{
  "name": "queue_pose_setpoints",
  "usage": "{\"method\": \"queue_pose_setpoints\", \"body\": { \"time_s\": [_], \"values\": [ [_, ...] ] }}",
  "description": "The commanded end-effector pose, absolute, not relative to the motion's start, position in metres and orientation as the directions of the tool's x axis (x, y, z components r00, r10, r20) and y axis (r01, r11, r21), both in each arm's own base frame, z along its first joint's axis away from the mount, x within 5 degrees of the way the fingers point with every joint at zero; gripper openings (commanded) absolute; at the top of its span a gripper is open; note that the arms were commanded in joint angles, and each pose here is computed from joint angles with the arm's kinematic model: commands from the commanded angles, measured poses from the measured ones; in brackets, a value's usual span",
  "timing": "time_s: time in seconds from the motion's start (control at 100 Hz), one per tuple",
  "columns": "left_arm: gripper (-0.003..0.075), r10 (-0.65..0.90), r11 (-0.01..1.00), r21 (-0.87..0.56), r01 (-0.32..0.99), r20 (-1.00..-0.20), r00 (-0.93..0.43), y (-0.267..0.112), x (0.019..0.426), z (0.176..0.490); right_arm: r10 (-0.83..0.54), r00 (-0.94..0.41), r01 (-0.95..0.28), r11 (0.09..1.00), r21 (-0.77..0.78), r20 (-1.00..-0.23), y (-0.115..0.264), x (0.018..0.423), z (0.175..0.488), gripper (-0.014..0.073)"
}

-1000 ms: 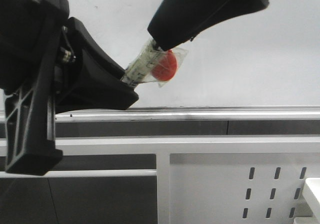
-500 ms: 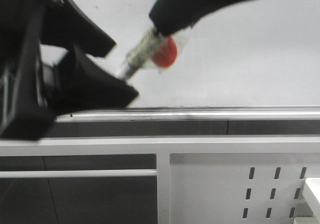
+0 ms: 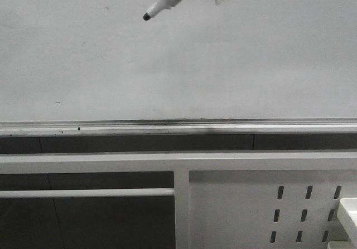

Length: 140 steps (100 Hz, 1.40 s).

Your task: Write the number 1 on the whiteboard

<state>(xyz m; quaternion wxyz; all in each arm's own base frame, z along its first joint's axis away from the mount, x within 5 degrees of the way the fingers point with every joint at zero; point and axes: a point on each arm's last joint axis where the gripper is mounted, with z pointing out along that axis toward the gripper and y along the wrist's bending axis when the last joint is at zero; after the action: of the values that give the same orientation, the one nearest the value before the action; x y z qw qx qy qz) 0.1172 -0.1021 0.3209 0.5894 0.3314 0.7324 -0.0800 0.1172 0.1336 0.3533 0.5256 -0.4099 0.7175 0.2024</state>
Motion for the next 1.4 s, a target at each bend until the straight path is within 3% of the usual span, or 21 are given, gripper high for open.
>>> {"method": "queue_pose_setpoints", "body": {
  "time_s": [0.0, 0.25, 0.44, 0.8, 1.11, 1.39],
  "values": [
    [-0.002, 0.313, 0.785, 0.22, 0.579, -0.947, -0.065, -0.097, 0.111, 0.337, -0.294, -0.08, -0.78, 0.614, -0.124, -0.952, 0.13, 0.117, 0.369, -0.0068],
    [-0.002, 0.256, 0.778, 0.177, 0.603, -0.965, -0.048, -0.086, 0.099, 0.331, -0.267, -0.094, -0.757, 0.644, -0.105, -0.959, 0.127, 0.121, 0.37, -0.0068],
    [-0.002, 0.125, 0.732, 0.075, 0.678, -0.992, -0.024, -0.076, 0.078, 0.317, -0.265, -0.099, -0.746, 0.658, -0.105, -0.959, 0.125, 0.124, 0.37, -0.0069],
    [-0.002, 0.052, 0.723, 0.059, 0.689, -0.998, 0.03, -0.054, 0.059, 0.298, -0.108, 0.059, -0.698, 0.706, -0.119, -0.992, 0.127, 0.131, 0.39, -0.0069],
    [-0.002, 0.069, 0.725, 0.092, 0.682, -0.996, 0.06, -0.053, 0.059, 0.299, -0.145, -0.013, -0.621, 0.776, -0.106, -0.989, 0.118, 0.154, 0.379, -0.0069],
    [-0.002, 0.083, 0.727, 0.112, 0.678, -0.994, 0.075, -0.052, 0.059, 0.299, -0.174, -0.056, -0.611, 0.785, -0.104, -0.983, 0.12, 0.163, 0.371, -0.0069]
  ]
}}
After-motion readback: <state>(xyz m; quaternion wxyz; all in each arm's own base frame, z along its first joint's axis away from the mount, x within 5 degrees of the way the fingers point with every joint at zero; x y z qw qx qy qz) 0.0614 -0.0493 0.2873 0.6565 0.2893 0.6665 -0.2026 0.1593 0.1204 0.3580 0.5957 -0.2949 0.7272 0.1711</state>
